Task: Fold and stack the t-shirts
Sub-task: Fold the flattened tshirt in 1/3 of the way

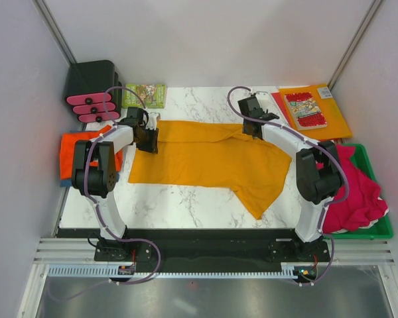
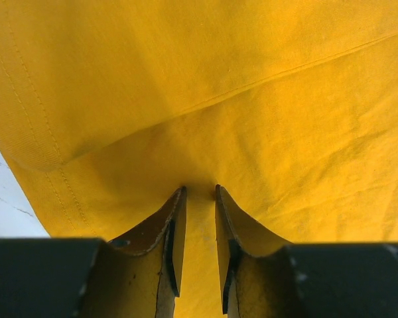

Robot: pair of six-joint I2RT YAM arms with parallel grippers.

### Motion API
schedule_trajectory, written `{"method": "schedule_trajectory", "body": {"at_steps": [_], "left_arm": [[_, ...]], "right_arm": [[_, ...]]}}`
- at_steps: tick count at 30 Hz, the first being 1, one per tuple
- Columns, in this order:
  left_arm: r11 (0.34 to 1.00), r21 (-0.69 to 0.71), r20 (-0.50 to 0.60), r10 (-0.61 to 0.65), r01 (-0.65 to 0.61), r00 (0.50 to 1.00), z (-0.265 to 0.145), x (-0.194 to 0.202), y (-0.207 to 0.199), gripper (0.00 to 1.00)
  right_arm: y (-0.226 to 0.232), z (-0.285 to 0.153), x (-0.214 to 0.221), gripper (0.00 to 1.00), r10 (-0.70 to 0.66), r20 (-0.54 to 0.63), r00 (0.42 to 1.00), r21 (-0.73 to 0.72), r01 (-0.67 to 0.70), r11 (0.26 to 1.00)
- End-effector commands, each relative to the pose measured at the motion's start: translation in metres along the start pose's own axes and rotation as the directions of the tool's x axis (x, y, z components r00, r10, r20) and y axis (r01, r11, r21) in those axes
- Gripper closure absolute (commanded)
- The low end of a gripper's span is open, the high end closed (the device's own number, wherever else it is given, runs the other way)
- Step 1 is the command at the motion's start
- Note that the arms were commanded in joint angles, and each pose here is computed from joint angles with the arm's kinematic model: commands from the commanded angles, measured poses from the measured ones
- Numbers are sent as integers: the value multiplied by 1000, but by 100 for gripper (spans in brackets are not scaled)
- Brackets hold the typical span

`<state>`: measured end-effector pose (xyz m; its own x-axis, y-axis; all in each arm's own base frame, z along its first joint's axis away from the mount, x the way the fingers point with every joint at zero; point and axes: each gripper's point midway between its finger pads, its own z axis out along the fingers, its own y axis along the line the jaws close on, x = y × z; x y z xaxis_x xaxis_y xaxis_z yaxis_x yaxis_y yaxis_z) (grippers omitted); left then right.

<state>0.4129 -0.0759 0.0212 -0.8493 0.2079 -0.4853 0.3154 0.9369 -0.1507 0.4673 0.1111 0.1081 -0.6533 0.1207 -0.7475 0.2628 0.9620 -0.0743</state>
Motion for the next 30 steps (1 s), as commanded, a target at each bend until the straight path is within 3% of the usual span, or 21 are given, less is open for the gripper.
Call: {"method": "schedule_trajectory", "body": {"at_steps": [1, 9, 19, 30], "left_arm": [[999, 33, 22, 14, -15, 1000, -1, -5, -10, 69], [999, 22, 18, 23, -23, 1000, -1, -3, -8, 69], [1000, 24, 17, 12, -12, 1000, 1, -3, -8, 69], [1000, 13, 11, 21, -21, 1000, 1, 1, -6, 70]], "right_arm": [[4, 2, 15, 54, -2, -19, 1000, -24, 1, 1000], [4, 21, 21, 61, -6, -28, 1000, 22, 6, 1000], [-37, 26, 12, 51, 140, -20, 990, 75, -139, 988], [-37, 35, 20, 55, 160, -33, 987, 60, -158, 986]]}}
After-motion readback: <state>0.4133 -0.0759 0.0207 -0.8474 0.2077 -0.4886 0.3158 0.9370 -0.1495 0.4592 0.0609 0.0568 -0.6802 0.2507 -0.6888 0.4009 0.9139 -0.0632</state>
